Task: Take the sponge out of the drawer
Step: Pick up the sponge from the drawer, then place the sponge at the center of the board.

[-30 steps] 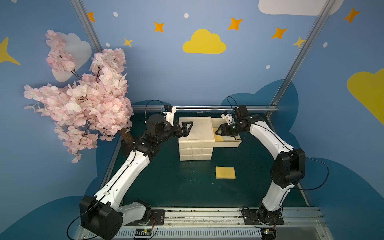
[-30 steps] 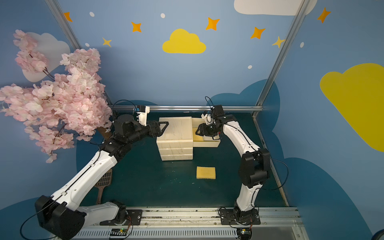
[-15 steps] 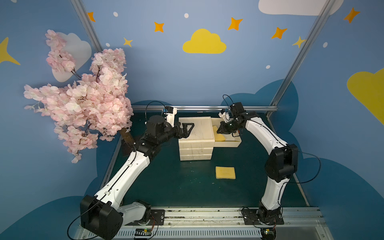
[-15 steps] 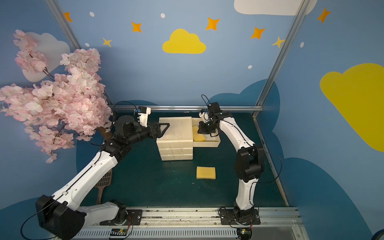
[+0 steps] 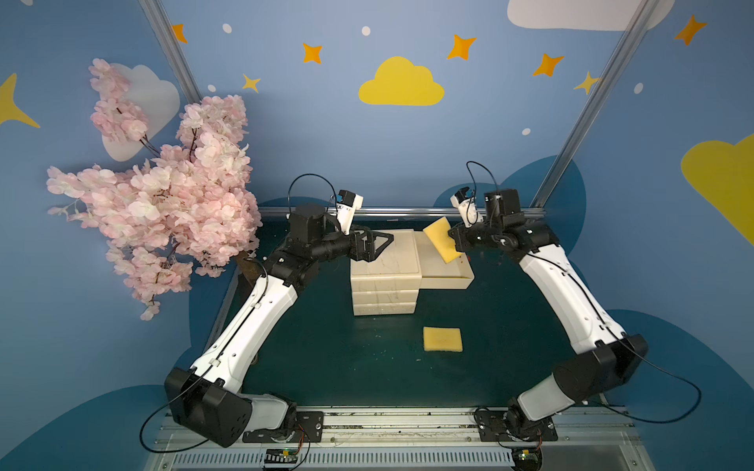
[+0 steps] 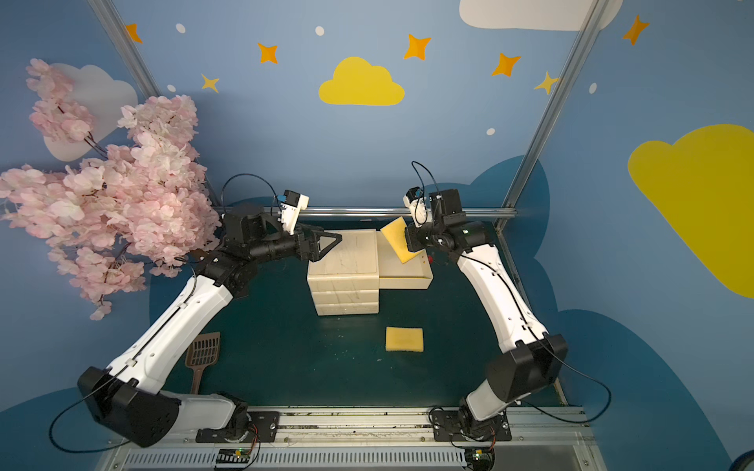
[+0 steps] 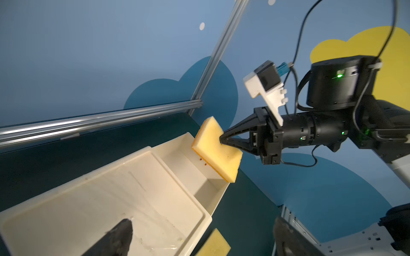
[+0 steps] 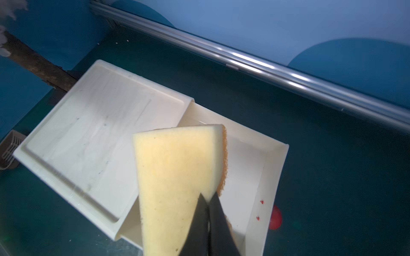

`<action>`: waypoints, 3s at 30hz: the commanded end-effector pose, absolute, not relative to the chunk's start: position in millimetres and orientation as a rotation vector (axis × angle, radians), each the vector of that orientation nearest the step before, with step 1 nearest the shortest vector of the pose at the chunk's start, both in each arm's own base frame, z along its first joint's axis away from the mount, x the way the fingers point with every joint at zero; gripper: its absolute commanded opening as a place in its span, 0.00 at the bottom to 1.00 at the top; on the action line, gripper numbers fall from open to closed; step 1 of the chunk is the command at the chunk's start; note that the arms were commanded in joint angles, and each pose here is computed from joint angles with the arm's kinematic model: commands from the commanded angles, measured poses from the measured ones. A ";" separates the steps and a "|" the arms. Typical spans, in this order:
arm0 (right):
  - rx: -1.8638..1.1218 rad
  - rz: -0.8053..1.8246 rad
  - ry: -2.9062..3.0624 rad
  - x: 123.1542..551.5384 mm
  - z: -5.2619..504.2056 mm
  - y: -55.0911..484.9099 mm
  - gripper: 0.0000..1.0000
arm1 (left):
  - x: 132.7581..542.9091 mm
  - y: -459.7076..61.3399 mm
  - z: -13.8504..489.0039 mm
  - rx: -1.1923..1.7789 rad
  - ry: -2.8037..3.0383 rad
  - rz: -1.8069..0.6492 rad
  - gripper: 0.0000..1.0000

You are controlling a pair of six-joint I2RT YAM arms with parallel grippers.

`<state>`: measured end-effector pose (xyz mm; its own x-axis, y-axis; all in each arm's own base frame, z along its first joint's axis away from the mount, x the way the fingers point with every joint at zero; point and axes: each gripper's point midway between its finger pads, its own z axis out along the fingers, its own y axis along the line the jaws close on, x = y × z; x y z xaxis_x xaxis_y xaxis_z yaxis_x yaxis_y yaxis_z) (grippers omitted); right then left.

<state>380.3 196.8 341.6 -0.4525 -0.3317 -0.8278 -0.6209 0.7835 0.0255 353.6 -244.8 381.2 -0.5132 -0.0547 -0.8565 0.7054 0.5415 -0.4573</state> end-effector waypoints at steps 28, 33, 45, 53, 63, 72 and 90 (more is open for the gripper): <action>-1.459 0.636 1.740 292.5 362.1 267.6 0.00 | 311.6 -318.8 358.5 0.943 1.934 -1.491 0.71; -1.464 0.643 1.715 291.8 365.5 270.0 0.00 | 311.9 -321.3 353.5 0.942 1.952 -1.498 0.51; -1.392 0.613 1.695 303.0 372.3 272.6 0.19 | 316.0 -321.9 344.5 0.901 2.007 -1.452 0.05; -1.021 0.415 1.735 354.0 375.9 252.2 0.90 | 324.1 -317.2 340.3 0.768 2.011 -1.404 0.02; -0.504 0.575 1.589 361.9 422.2 197.9 0.95 | 306.8 -304.5 333.0 0.560 2.023 -1.380 0.02; -0.291 0.551 1.742 369.1 398.6 164.3 0.94 | 250.6 -295.6 284.2 0.357 2.155 -1.363 0.02; -0.247 0.526 1.663 324.0 413.4 137.4 0.95 | 209.4 -298.8 109.9 0.004 2.608 -1.060 0.02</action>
<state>325.8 137.0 411.3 -0.1698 0.1171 -0.9785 -0.4483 0.8751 0.1825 201.5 -297.8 121.4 -0.9484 -0.0916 -0.3036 0.1586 0.6921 -0.7042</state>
